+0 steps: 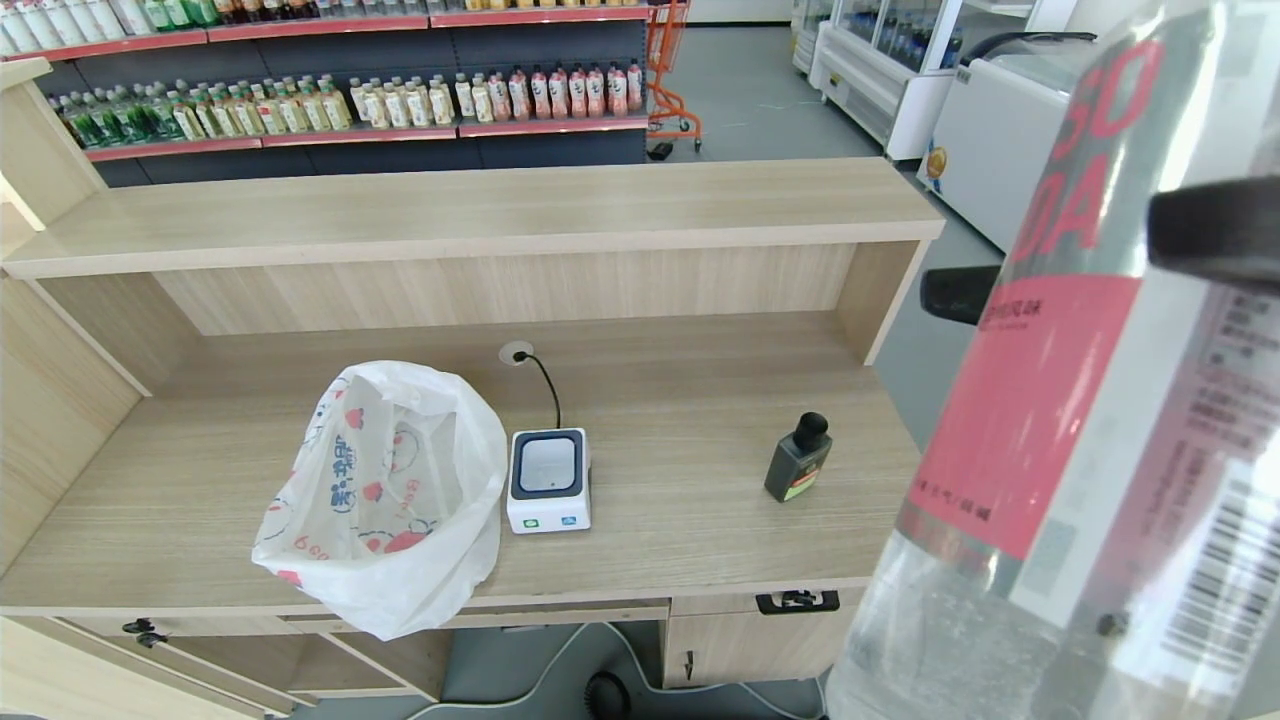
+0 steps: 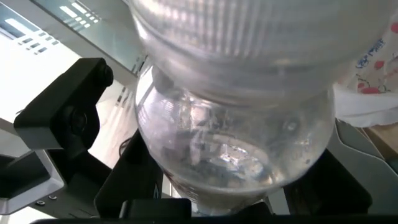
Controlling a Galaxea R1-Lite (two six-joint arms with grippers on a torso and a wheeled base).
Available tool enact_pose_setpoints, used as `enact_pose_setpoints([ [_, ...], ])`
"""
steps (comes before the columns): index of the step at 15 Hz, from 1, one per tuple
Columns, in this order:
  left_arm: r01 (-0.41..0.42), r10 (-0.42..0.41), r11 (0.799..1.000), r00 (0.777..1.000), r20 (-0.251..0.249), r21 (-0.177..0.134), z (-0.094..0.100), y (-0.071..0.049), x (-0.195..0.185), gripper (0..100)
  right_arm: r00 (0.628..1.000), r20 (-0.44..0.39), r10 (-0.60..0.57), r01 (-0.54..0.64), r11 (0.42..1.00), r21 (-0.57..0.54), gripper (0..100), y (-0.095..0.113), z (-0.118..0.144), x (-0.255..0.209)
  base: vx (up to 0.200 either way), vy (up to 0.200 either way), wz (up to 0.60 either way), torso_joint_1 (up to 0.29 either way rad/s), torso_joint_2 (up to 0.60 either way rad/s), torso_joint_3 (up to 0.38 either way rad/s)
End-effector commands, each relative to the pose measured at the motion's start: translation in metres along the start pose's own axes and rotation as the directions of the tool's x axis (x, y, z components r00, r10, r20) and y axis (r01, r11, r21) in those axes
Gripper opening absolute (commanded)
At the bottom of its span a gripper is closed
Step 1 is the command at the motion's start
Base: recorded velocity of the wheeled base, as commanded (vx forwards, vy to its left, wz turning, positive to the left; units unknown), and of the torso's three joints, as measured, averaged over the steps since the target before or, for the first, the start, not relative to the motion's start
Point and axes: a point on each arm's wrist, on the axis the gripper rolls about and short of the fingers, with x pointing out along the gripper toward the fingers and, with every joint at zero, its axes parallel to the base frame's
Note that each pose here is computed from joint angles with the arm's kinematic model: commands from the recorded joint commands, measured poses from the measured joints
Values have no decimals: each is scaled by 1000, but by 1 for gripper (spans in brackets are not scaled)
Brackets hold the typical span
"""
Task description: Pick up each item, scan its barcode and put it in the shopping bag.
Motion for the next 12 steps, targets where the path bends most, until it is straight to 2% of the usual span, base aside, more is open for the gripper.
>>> enact_pose_setpoints([
  [1, 0, 0, 1000, 1000, 1, 0, 0, 0, 0, 100, 1000, 0, -6, 6, 1000, 2, 0, -1, 1, 0, 0, 0, 0, 0, 0, 0],
  [6, 0, 0, 1000, 1000, -1, 0, 0, 0, 0, 100, 1000, -6, -10, 10, 1000, 4, 0, -1, -1, 0, 0, 0, 0, 0, 0, 0],
  [9, 0, 0, 1000, 1000, 1, 0, 0, 0, 0, 100, 999, -7, -43, 43, 999, -33, 0, -4, -3, -1, 0, 0, 0, 0, 0, 0],
  [10, 0, 0, 1000, 1000, 1, 0, 0, 0, 0, 100, 991, 18, -135, 137, 987, -86, 0, -14, -3, -3, 0, 0, 0, 0, 0, 0],
  [11, 0, 0, 1000, 1000, -1, 0, 0, 0, 0, 100, 961, 42, -272, 275, 943, -188, 0, -29, -9, 0, 0, 0, 0, 0, 0, 0],
  [12, 0, 0, 1000, 1000, 1, 0, 0, 0, 0, 100, 900, 85, -427, 431, 850, -301, 0, -43, -13, 2, 0, 0, 0, 0, 0, 0],
])
